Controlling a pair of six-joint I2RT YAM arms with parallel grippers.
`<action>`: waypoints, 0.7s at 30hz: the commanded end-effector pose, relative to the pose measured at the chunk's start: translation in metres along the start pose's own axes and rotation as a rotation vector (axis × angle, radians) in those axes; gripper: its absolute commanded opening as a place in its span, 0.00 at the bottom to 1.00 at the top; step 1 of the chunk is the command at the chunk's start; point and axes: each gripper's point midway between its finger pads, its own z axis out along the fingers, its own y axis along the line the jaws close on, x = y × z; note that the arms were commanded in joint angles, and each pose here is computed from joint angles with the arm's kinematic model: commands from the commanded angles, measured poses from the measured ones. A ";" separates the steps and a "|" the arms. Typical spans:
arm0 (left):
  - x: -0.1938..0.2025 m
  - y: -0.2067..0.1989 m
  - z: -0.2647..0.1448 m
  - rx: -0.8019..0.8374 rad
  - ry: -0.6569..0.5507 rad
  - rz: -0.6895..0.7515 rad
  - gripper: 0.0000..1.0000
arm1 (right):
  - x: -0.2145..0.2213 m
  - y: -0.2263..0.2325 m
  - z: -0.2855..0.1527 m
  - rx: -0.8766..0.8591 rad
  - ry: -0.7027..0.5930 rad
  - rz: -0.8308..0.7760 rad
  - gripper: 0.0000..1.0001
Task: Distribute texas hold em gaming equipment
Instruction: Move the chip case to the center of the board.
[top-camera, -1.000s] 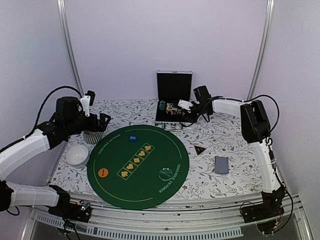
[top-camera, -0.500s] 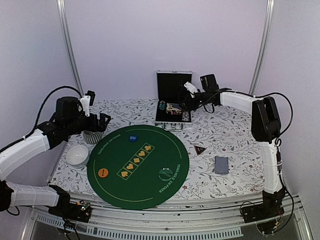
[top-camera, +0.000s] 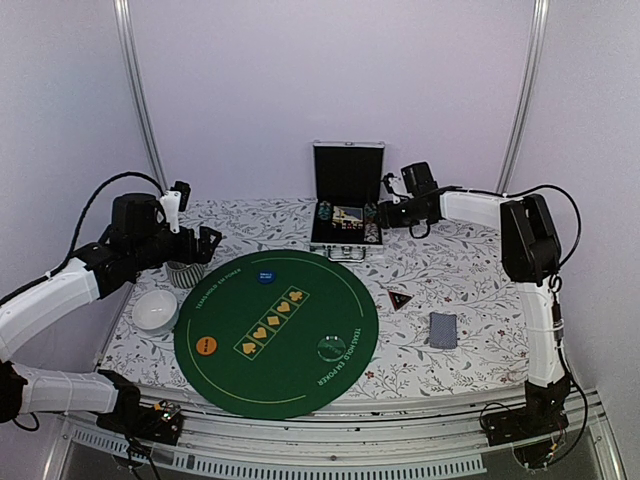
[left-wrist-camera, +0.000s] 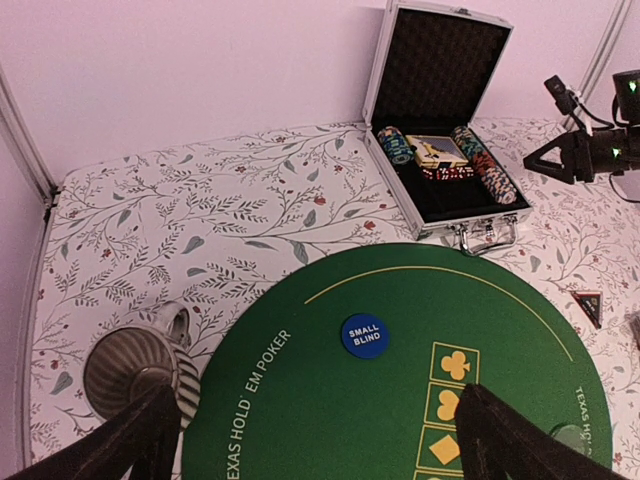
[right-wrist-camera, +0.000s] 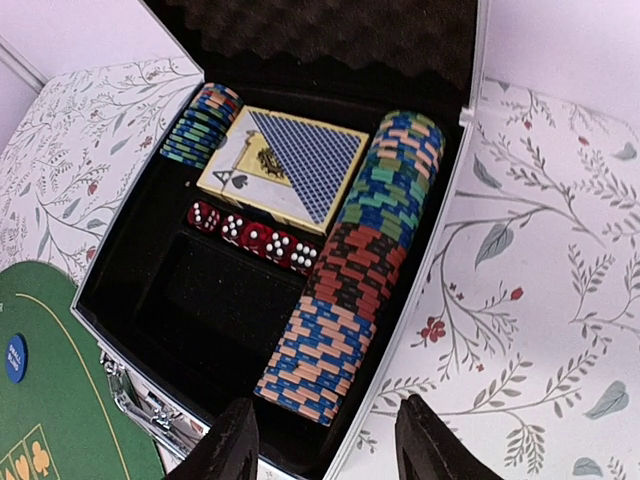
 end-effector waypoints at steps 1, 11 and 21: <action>-0.002 0.001 -0.001 0.006 -0.015 0.002 0.98 | 0.032 -0.005 0.012 0.017 0.078 0.106 0.49; -0.002 0.001 -0.001 0.009 -0.015 0.001 0.98 | 0.058 0.002 0.015 -0.016 0.148 0.098 0.52; -0.003 0.001 -0.002 0.005 -0.019 0.002 0.98 | 0.088 -0.002 0.039 -0.005 0.228 0.099 0.50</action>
